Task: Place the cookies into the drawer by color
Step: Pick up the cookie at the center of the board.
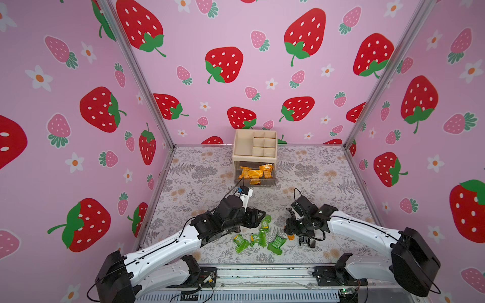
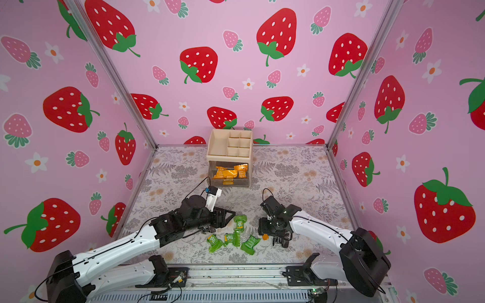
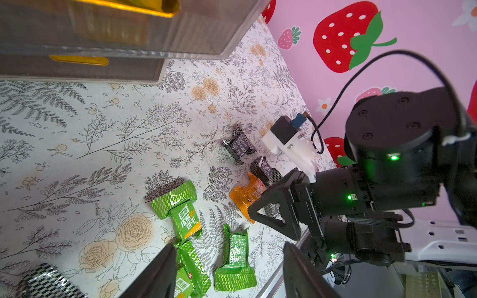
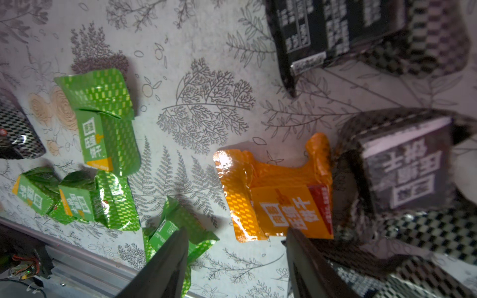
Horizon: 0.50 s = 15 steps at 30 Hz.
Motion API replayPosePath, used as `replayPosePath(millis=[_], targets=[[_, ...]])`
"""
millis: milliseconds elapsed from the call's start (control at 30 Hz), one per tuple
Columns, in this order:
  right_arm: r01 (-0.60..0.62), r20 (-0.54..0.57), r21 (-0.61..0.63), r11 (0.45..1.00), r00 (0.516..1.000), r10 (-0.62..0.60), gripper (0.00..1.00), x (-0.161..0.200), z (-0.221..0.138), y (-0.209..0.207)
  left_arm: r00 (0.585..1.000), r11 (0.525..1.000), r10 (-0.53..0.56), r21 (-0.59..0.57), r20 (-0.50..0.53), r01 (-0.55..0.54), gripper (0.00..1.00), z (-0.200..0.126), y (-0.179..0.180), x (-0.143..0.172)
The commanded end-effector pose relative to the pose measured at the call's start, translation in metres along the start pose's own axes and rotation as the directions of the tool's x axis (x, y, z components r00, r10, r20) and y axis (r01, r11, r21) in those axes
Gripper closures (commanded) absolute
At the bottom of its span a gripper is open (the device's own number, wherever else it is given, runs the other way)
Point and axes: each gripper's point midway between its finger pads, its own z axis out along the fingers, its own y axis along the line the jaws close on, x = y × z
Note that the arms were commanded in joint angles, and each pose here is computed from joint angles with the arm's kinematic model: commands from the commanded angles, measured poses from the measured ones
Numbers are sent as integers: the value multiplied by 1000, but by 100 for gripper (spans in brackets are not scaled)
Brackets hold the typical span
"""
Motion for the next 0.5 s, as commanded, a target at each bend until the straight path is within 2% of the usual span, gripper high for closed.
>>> replayPosePath(millis=[0,133,367,467], targets=[[-22,-26,11,1000,999,22,34,8,6,-7,998,999,29,21,53,-30,31,-3,-14,-21],[-46,-6,32,998,999,46,34,10,6,-16,998,999,31,42,51,-33,31,-1,-20,-24],[-73,-36,82,994,996,77,34,16,13,-31,999,999,22,46,36,-24,31,4,-17,-18],[-64,-4,80,995,998,64,34,10,7,-30,999,999,21,39,36,-22,31,5,-15,-17]])
